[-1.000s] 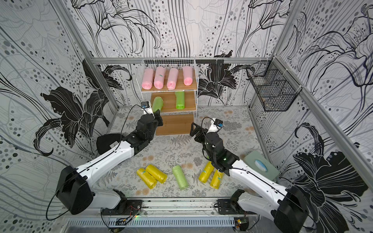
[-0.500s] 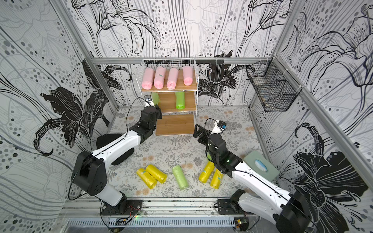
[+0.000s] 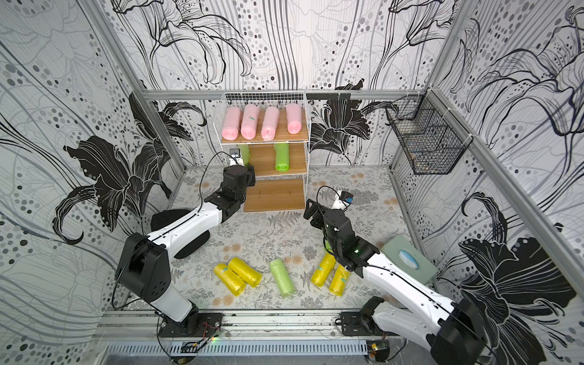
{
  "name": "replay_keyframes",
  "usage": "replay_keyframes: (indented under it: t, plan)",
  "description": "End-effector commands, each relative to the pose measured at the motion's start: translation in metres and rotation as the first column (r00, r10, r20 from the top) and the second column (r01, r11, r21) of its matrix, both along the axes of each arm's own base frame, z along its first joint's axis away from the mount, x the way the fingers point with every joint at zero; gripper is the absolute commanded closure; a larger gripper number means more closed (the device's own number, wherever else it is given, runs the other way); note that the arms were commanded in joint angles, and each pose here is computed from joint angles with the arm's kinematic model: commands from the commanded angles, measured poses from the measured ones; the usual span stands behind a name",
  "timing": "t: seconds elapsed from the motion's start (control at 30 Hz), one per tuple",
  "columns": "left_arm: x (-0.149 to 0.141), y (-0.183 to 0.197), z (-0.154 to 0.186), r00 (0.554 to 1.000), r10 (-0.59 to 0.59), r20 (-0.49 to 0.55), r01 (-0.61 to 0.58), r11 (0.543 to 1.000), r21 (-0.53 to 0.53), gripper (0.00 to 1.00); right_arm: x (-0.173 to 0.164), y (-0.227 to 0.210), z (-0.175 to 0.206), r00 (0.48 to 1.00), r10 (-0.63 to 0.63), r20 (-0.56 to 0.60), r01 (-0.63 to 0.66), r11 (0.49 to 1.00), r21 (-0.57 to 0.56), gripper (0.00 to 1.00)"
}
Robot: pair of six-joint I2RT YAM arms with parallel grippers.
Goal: Sort the rolls of trash bags by color and place them on the shelf
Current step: Place the roll of trash bags on the shelf, then pick up the roll of trash bags from the center of the board.
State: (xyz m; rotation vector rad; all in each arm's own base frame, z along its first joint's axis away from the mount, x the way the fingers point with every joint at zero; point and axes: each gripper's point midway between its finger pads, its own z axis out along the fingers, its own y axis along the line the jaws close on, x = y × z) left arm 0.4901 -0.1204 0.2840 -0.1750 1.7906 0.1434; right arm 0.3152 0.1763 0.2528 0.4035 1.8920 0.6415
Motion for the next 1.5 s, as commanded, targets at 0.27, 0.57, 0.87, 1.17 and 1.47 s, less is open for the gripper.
replay_keyframes:
  t: [0.27,0.57,0.87,1.17,1.47]
  plan:
    - [-0.019,0.008,0.011,1.0,0.0,0.025,0.002,0.996,-0.088,0.12,-0.01,-0.013,-0.031,0.993,0.006,-0.115,-0.026,0.984,-0.175,0.0]
    - [-0.062,0.005,0.004,0.997,-0.071,-0.001,0.068,0.961,-0.268,0.08,-0.011,-0.036,-0.052,0.979,-0.019,-0.204,-0.056,0.933,-0.355,0.0]
    - [-0.134,-0.002,-0.011,0.977,-0.2,-0.067,0.152,0.889,-0.433,0.11,0.001,-0.057,-0.115,0.853,-0.041,-0.521,-0.313,0.757,-0.573,0.03]
    - [-0.159,-0.02,-0.025,0.954,-0.286,-0.094,0.203,0.842,-0.499,0.12,0.036,-0.06,-0.169,0.77,-0.06,-0.635,-0.394,0.738,-0.547,0.12]
    - [-0.156,-0.034,-0.037,0.944,-0.311,-0.115,0.214,0.836,-0.506,0.12,0.075,-0.056,-0.212,0.719,-0.022,-0.695,-0.415,0.788,-0.455,0.23]
